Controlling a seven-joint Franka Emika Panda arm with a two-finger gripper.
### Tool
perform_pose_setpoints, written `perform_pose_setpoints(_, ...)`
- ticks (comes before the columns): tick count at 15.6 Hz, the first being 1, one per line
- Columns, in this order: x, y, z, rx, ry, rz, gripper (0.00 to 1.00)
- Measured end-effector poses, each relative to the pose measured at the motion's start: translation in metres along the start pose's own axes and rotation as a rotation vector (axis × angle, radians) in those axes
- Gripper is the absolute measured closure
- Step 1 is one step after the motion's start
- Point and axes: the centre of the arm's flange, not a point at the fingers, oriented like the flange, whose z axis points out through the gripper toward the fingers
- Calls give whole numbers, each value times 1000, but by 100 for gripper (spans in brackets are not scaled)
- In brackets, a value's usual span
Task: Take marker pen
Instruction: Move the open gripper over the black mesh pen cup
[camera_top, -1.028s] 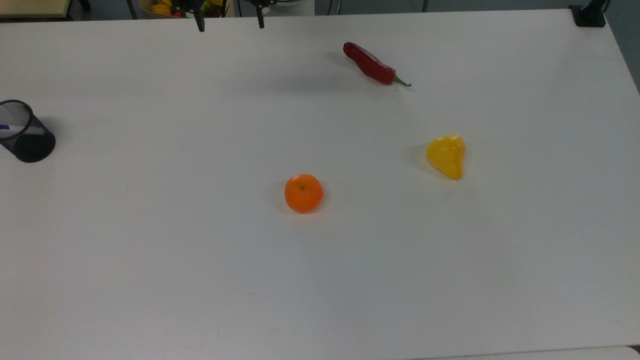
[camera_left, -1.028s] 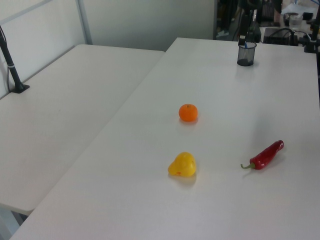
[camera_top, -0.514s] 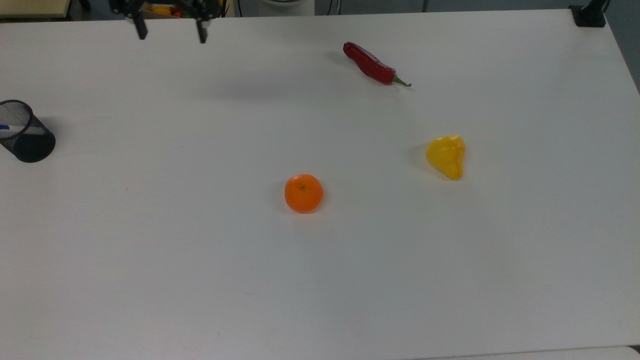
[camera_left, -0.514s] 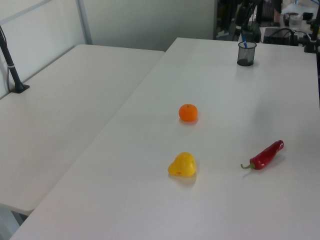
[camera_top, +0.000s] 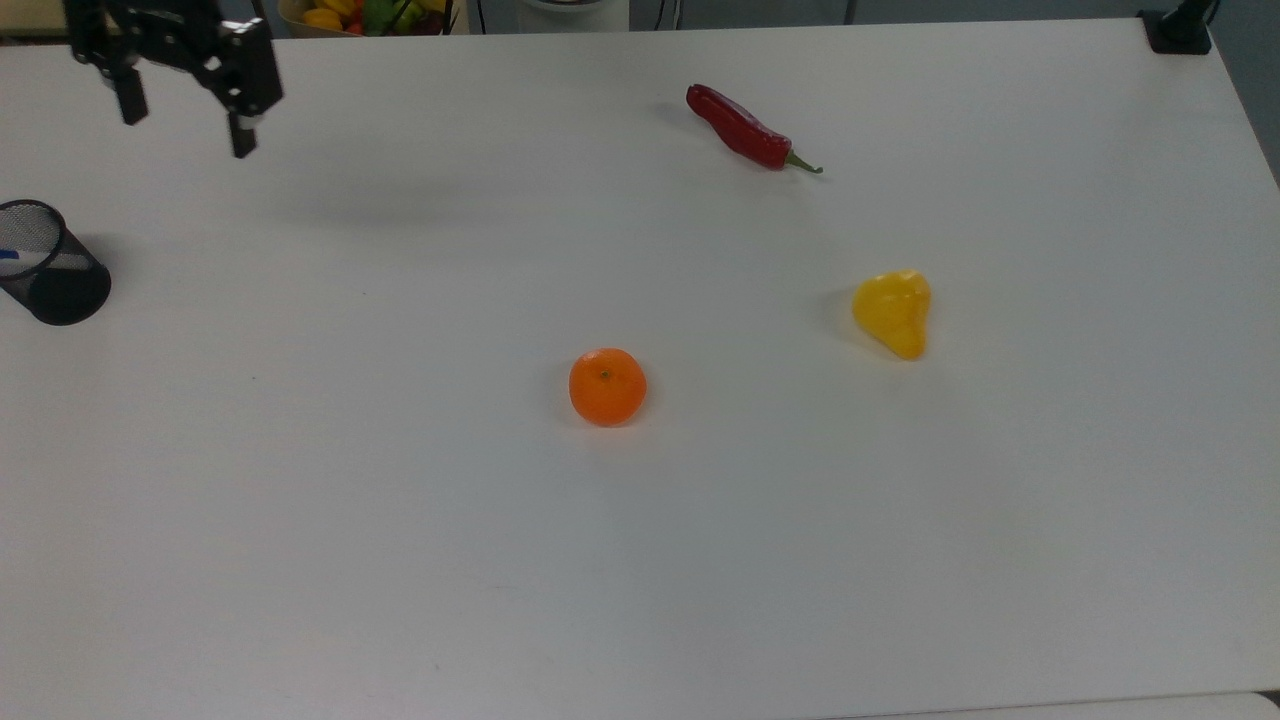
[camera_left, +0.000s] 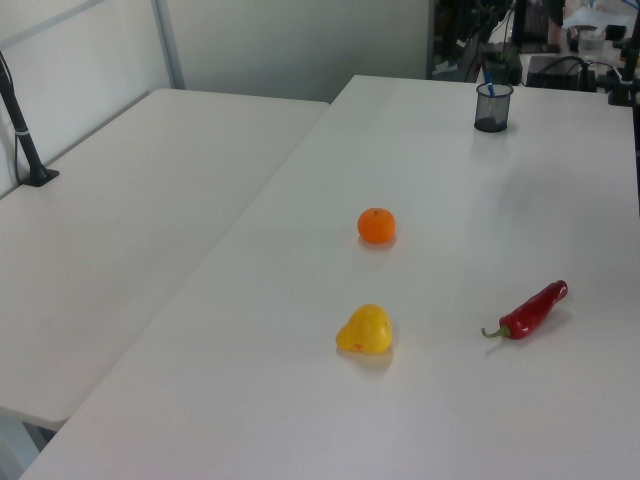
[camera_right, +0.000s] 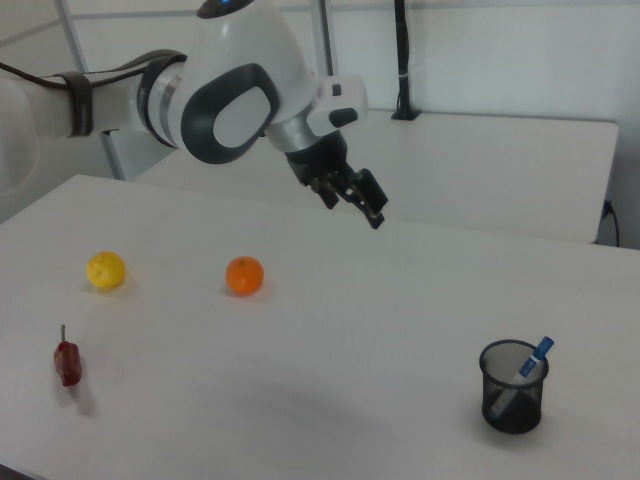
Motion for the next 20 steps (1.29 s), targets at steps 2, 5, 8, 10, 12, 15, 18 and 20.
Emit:
perform_pose_setpoints(2, 3, 26, 6, -31, 30, 38, 0)
perform_pose_setpoints(5, 5, 71, 30, -93, 79, 102, 2)
perform_pose_setpoints(8, 5, 107, 56, -144, 128, 173, 4)
perform_pose_setpoints(10, 5, 121, 72, -167, 163, 207, 4)
perform_pose_setpoints(12, 4, 132, 85, -186, 191, 233, 5)
perform_pose_setpoints(15, 2, 148, 106, -215, 235, 246, 6)
perform_pose_setpoints(18, -2, 161, 125, -243, 257, 240, 6)
perform_pose_setpoints(20, -5, 169, 133, -258, 271, 240, 6)
